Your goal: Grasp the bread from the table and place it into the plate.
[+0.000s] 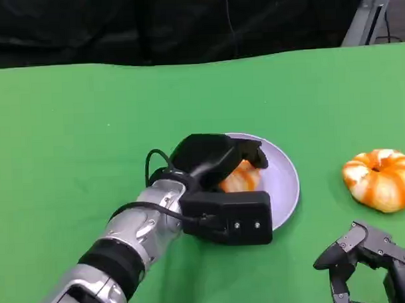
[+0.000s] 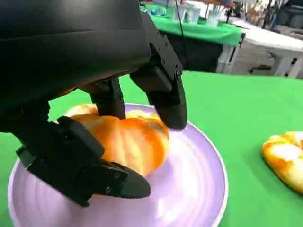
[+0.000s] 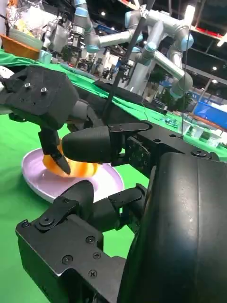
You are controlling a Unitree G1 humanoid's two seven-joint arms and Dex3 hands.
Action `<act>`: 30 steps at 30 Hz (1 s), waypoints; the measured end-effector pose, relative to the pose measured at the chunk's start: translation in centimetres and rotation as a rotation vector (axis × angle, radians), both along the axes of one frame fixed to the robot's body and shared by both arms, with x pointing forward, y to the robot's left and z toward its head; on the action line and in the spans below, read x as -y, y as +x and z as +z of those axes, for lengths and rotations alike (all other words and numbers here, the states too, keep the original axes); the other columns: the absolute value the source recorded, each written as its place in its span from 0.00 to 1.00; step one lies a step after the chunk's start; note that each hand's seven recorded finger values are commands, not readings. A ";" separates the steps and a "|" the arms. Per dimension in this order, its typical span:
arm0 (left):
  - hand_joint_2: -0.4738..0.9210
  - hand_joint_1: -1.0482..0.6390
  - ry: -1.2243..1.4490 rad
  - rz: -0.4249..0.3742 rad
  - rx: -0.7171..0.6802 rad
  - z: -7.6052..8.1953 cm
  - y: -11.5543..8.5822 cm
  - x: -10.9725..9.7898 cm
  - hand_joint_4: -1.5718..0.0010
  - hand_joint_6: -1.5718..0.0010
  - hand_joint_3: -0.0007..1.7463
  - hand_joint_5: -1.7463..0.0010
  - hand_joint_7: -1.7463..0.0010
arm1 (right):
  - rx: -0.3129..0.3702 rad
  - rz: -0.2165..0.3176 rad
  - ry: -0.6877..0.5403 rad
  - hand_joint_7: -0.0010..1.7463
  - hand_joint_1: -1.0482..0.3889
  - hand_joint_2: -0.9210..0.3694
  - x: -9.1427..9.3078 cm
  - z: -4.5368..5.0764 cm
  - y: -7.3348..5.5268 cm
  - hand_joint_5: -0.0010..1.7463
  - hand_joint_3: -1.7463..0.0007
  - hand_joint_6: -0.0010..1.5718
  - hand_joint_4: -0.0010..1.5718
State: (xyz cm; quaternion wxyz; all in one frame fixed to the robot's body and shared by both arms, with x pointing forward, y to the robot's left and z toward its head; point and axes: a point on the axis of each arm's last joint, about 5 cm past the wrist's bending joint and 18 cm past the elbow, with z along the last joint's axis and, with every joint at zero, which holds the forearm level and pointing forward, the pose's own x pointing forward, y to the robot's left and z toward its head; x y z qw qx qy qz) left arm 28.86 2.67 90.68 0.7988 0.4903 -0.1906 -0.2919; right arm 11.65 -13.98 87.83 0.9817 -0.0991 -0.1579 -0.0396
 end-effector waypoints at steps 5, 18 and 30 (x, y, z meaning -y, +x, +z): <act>1.00 0.14 0.063 -0.039 -0.028 0.4 0.0 -0.1 1.00 0.95 0.25 0.92 0.99 | 0.002 0.001 -0.003 0.74 0.82 0.45 -0.2 0.03 0.0 0.96 0.22 0.52 0.53; 1.00 0.08 0.170 -0.077 0.078 1.7 -0.2 -0.9 0.97 0.96 0.31 0.98 0.98 | 0.003 -0.001 0.001 0.75 0.82 0.46 -0.2 0.05 0.0 0.96 0.21 0.51 0.53; 1.00 0.20 -0.047 -0.023 0.112 2.7 -1.9 -6.6 0.82 0.85 0.23 0.89 0.95 | 0.000 -0.005 -0.001 0.75 0.81 0.45 -0.1 0.03 -0.1 0.96 0.23 0.51 0.53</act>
